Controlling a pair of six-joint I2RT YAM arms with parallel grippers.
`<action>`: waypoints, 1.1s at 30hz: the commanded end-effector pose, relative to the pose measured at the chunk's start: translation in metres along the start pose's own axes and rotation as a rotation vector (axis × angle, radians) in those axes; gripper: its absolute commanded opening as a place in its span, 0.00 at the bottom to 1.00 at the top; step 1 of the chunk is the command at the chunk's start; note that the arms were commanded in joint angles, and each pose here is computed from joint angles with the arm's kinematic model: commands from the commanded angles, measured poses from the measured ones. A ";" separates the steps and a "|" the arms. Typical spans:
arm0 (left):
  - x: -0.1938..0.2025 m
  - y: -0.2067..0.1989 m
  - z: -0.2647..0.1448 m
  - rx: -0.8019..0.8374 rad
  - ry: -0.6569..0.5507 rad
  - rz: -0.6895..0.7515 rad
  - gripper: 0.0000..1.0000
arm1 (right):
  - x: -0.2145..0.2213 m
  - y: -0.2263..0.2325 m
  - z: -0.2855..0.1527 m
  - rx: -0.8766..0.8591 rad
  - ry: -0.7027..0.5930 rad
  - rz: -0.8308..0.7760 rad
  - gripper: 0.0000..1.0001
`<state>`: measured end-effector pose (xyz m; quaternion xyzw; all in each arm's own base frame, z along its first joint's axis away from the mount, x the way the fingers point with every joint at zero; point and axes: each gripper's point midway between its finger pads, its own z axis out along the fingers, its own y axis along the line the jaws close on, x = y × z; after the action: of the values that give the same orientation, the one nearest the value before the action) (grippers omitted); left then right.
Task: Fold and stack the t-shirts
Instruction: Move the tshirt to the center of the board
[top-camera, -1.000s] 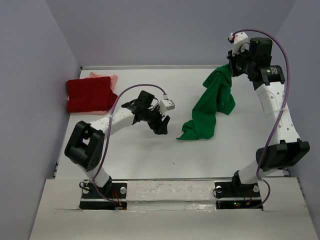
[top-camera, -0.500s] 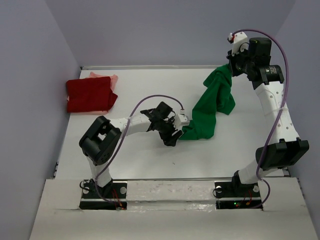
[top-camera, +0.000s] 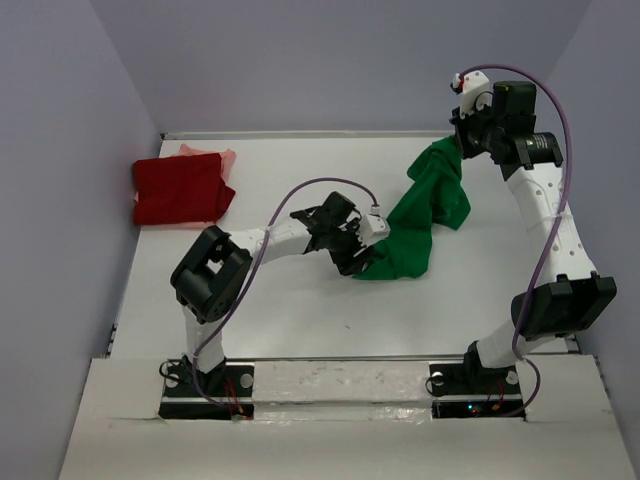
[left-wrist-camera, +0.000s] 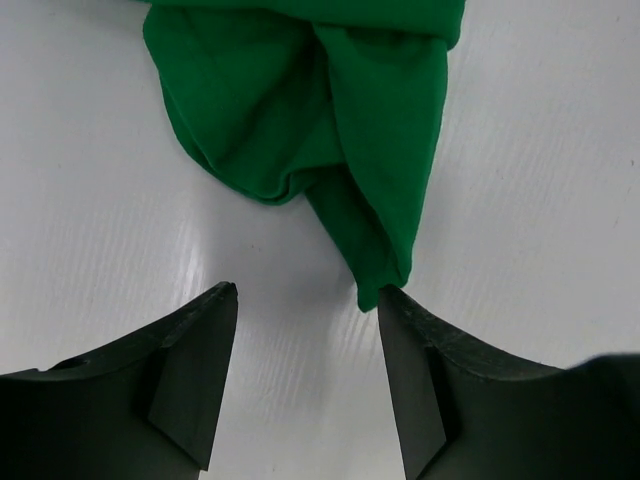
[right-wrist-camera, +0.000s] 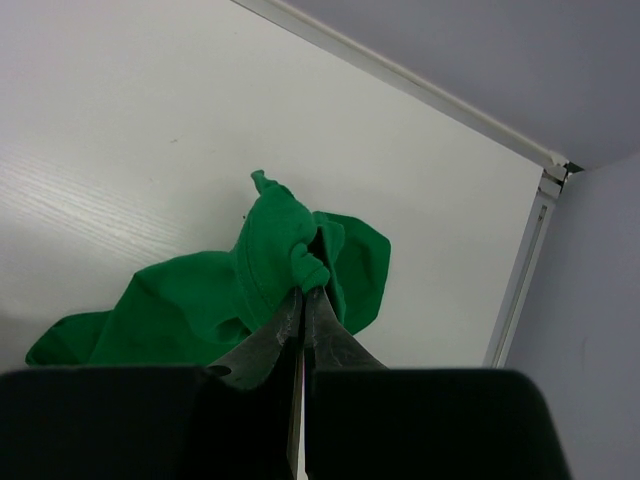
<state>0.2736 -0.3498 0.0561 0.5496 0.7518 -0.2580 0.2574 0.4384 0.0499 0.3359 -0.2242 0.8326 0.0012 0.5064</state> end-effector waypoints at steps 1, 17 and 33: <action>-0.022 -0.004 0.004 0.023 -0.034 0.045 0.68 | -0.017 -0.008 -0.001 0.026 -0.057 -0.021 0.00; -0.020 -0.036 0.003 0.156 -0.004 0.078 0.50 | -0.006 -0.003 0.008 0.005 -0.031 -0.020 0.00; -0.009 -0.049 0.005 0.167 0.049 0.121 0.61 | -0.006 0.000 0.006 -0.011 -0.037 -0.019 0.00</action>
<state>0.2301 -0.3669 0.0496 0.6098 0.7117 -0.2884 0.1959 0.4410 0.0512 0.3230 -0.2311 0.8379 0.0044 0.4944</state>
